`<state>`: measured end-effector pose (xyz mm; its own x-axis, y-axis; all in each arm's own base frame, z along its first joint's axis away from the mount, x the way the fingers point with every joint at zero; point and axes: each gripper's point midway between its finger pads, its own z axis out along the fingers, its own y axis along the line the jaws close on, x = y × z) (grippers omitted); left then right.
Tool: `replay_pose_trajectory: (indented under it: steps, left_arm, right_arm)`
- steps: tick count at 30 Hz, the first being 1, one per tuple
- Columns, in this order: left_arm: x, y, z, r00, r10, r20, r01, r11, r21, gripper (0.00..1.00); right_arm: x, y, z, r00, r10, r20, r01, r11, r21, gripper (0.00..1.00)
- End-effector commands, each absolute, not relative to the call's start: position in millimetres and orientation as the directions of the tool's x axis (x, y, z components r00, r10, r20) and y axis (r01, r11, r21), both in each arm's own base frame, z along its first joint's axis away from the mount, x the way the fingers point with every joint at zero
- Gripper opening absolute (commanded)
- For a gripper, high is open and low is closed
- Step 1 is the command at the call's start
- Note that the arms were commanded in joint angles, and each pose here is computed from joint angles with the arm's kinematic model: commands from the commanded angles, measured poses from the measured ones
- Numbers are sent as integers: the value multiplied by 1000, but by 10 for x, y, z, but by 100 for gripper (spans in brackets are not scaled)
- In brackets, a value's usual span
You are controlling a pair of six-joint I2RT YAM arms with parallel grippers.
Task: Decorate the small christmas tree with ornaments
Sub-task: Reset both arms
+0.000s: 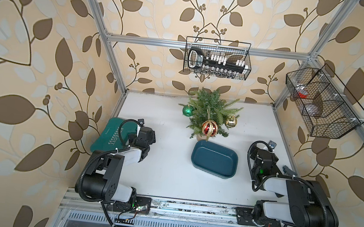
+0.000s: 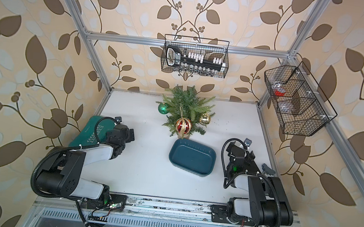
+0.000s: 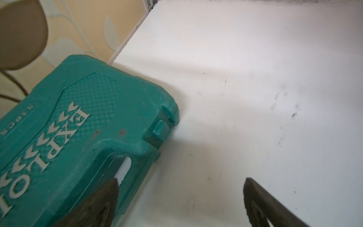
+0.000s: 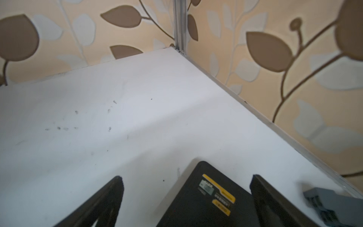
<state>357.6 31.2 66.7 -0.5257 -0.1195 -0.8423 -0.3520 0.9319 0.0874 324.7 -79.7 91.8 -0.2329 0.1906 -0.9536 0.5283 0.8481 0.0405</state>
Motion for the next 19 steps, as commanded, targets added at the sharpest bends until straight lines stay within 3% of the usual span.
replay_pose_trajectory:
  steps: [1,3,5,10,19]
  left_arm:
    - [3812,207,907,-405,-63,-912,-278,959,57,99]
    - [3813,201,828,-417,-93,-904,-233,972,7,99]
    - [3819,210,799,-375,-87,-923,-217,976,-3,99]
    - [3804,206,789,-404,-96,-910,-223,975,-4,99]
    - [3807,204,776,-411,-98,-907,-223,975,-4,99]
  right_arm:
    - [3568,-512,1232,-151,146,-978,320,943,91,100]
    - [3602,-368,1134,-175,119,-977,232,970,77,100]
    - [3595,-327,1191,-114,97,-989,199,977,73,100]
    - [3717,-318,1079,-221,85,-971,242,970,30,100]
    - [3722,-281,1081,-220,65,-973,245,970,9,100]
